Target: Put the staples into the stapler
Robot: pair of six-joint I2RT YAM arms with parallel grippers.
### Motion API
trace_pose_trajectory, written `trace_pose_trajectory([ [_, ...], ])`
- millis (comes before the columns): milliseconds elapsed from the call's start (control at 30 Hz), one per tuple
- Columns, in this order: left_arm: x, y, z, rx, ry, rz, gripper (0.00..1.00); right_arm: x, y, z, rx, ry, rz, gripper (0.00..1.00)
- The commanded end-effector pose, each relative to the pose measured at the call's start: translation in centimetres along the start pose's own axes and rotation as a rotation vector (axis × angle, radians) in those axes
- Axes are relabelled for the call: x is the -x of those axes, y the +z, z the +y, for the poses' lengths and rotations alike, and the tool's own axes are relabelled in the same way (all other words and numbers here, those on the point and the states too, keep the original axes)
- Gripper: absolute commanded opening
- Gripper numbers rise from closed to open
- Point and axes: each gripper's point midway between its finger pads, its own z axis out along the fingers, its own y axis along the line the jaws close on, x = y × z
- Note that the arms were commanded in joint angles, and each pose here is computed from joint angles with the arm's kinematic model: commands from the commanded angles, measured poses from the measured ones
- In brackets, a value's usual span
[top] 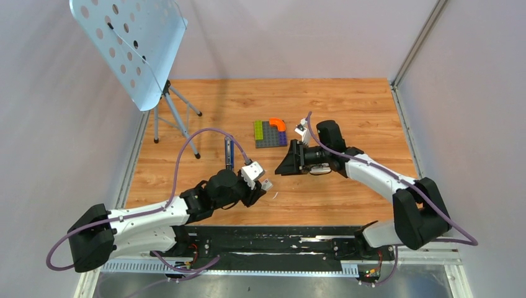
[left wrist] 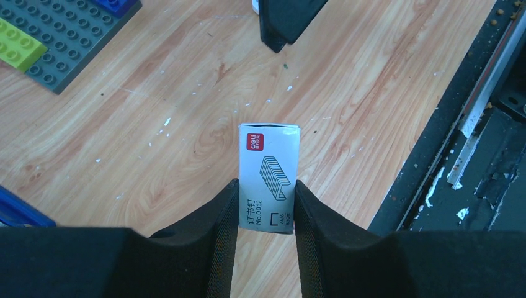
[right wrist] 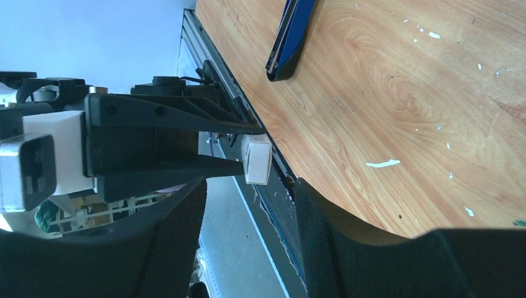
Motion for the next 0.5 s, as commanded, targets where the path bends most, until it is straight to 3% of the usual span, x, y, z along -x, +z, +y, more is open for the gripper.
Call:
trace_pose_trajectory([
  [0, 1.6, -0.2, -0.6, -0.023, 0.032, -0.068, 0.37, -0.3, 0.5, 0.4, 0.052, -0.015, 0.061, 0.57],
  [467, 2.6, 0.1, -0.5, -0.011, 0.041, -0.089, 0.36, -2.4, 1.9, -1.2, 0.061, 0.040, 0.158, 0.56],
])
